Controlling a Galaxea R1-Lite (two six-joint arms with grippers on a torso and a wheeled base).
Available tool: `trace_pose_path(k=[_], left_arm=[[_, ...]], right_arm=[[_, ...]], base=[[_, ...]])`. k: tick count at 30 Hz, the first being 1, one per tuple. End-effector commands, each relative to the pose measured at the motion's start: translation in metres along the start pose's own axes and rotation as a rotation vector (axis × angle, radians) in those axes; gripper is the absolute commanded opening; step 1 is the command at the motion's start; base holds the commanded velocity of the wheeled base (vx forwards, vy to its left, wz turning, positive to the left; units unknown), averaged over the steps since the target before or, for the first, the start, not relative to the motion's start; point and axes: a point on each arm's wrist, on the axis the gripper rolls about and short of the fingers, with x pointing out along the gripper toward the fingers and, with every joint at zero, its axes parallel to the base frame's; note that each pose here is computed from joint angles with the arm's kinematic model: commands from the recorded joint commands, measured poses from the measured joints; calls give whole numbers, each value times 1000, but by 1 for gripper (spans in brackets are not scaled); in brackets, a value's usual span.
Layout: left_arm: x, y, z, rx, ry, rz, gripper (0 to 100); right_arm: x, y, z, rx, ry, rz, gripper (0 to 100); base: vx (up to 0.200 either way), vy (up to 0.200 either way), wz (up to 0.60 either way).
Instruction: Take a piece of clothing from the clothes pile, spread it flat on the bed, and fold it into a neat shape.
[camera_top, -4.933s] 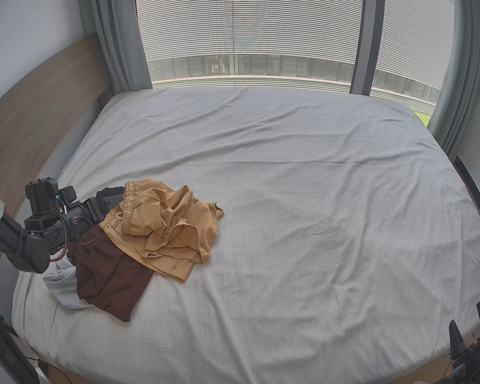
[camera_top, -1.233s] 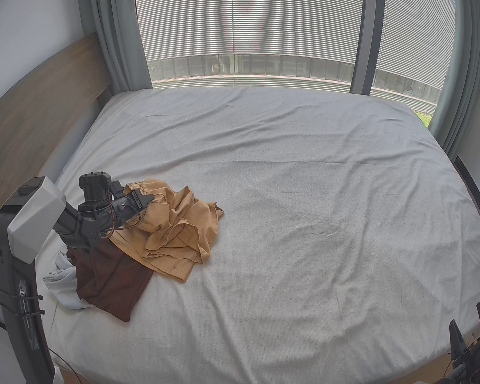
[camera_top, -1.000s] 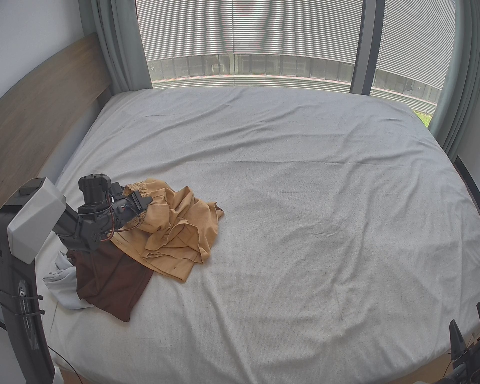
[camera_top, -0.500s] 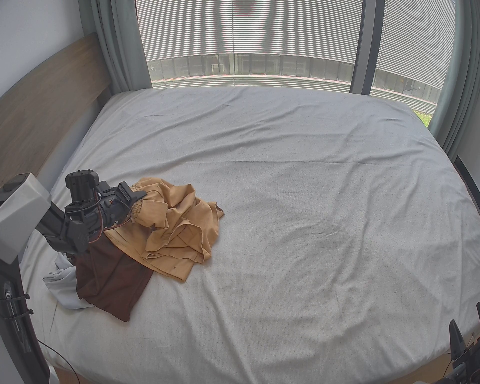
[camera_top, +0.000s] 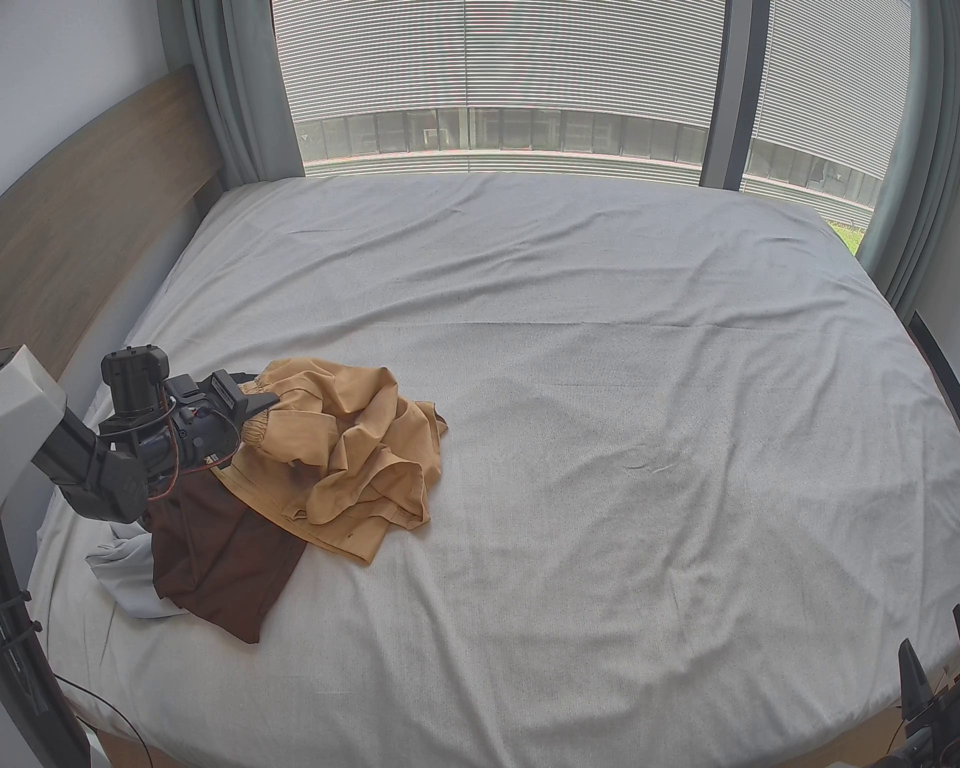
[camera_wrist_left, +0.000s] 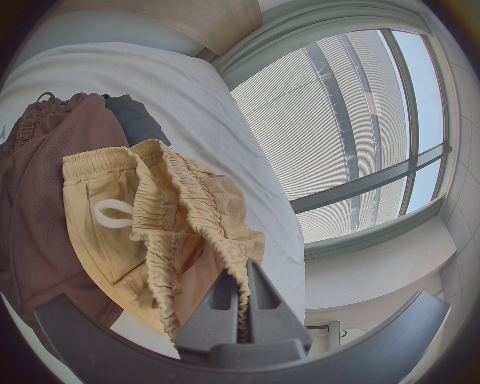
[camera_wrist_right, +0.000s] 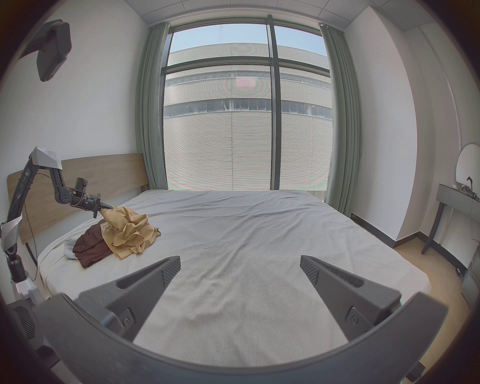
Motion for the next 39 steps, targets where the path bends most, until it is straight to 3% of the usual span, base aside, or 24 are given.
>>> trace_pose_path(k=[1,9,16,21,31,39], left_arm=[[-6,-1,-2,-4,3,4,0],[-5,-4,-6,-46,3,-16,0],[3,-21,-19,-44,35,-68,0],[3,-56,-24,-98,54,-150,0],[9,-83,-36,-90,84,-217,0],[2,-118,-53,-89,130,-300,0]], right_arm=[[0,0,-5,-2,1,-1,100],[0,0,-5,-2,1,-1,100],[0,0,-5,-2,1,1,100],[0,0,-5,-2,1,1,100],[0,0,-5,-2,1,1,100],[0,0,-5,-2,1,1,100]], base=[[0,0,0],[0,0,0],[0,0,0],[0,0,0],[0,0,0],[0,0,0]])
